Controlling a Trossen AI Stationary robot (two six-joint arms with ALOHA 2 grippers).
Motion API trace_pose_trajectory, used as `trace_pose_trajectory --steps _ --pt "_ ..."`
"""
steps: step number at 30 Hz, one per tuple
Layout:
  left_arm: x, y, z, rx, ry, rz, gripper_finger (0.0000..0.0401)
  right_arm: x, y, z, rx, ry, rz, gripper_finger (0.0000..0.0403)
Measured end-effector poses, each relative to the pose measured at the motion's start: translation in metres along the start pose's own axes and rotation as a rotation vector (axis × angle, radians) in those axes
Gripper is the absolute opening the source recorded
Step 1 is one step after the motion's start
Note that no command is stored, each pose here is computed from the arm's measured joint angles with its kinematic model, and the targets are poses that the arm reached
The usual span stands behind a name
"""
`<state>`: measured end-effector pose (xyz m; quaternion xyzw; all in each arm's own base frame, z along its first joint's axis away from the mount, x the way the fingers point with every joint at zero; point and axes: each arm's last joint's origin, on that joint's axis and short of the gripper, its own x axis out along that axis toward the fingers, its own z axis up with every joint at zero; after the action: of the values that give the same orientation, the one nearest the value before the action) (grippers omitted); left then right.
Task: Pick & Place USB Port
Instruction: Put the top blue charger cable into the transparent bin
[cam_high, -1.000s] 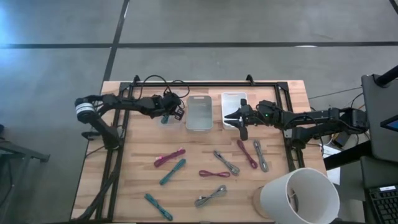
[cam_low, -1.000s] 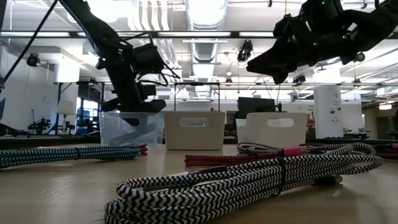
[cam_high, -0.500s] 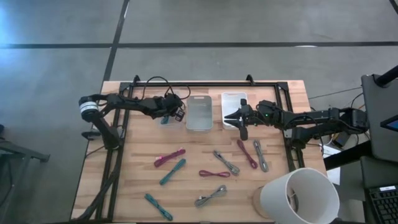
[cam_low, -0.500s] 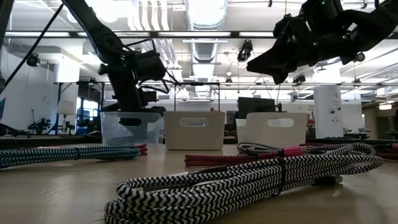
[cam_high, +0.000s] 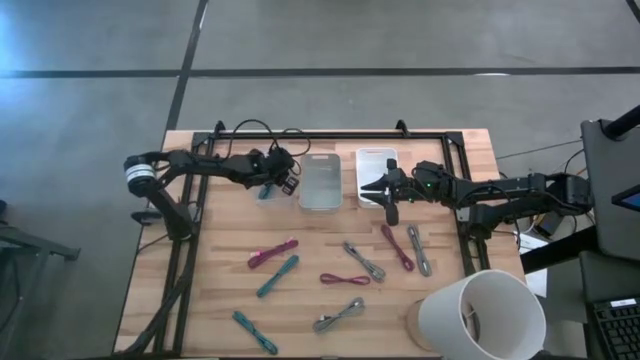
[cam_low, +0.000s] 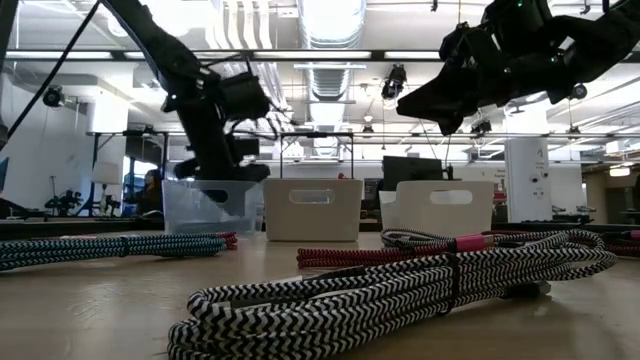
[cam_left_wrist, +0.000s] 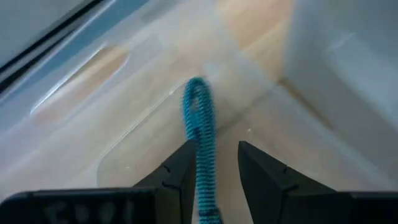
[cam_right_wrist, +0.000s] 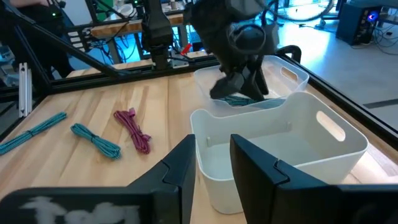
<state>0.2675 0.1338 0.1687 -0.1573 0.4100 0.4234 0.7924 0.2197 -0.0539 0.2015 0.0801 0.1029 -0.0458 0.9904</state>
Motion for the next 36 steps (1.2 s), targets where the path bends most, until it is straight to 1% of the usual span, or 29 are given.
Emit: trace_pose_trajectory --steps 4,9,14,18,22,30,33,36 --pt "-0.018 0.000 0.016 0.035 0.018 -0.021 0.0115 0.000 0.000 0.000 0.000 0.000 0.000 0.0095" --pt "-0.049 0.002 0.033 0.087 0.011 -0.029 0.0115 0.000 0.000 0.000 0.000 0.000 0.000 0.0089" --pt "-0.084 0.003 0.037 0.130 -0.035 -0.071 0.0115 0.000 0.000 0.000 0.000 0.002 0.000 0.0084" --pt "-0.111 -0.005 0.027 0.146 -0.079 -0.183 0.0114 0.000 0.000 -0.001 0.002 0.009 -0.001 0.0085" --pt "-0.132 -0.020 0.010 0.207 -0.105 -0.284 0.0115 0.000 0.000 -0.001 0.002 0.009 -0.001 0.0092" --pt "-0.152 -0.055 -0.032 0.291 -0.078 -0.424 0.0114 0.000 0.000 -0.001 0.001 0.008 -0.001 0.0102" --pt "-0.159 -0.068 -0.045 0.297 -0.059 -0.468 0.0115 0.000 0.000 -0.001 -0.005 0.008 -0.001 0.0102" --pt "-0.167 -0.079 -0.056 0.285 -0.043 -0.512 0.0114 0.000 0.000 0.000 -0.048 -0.003 -0.002 0.0100"
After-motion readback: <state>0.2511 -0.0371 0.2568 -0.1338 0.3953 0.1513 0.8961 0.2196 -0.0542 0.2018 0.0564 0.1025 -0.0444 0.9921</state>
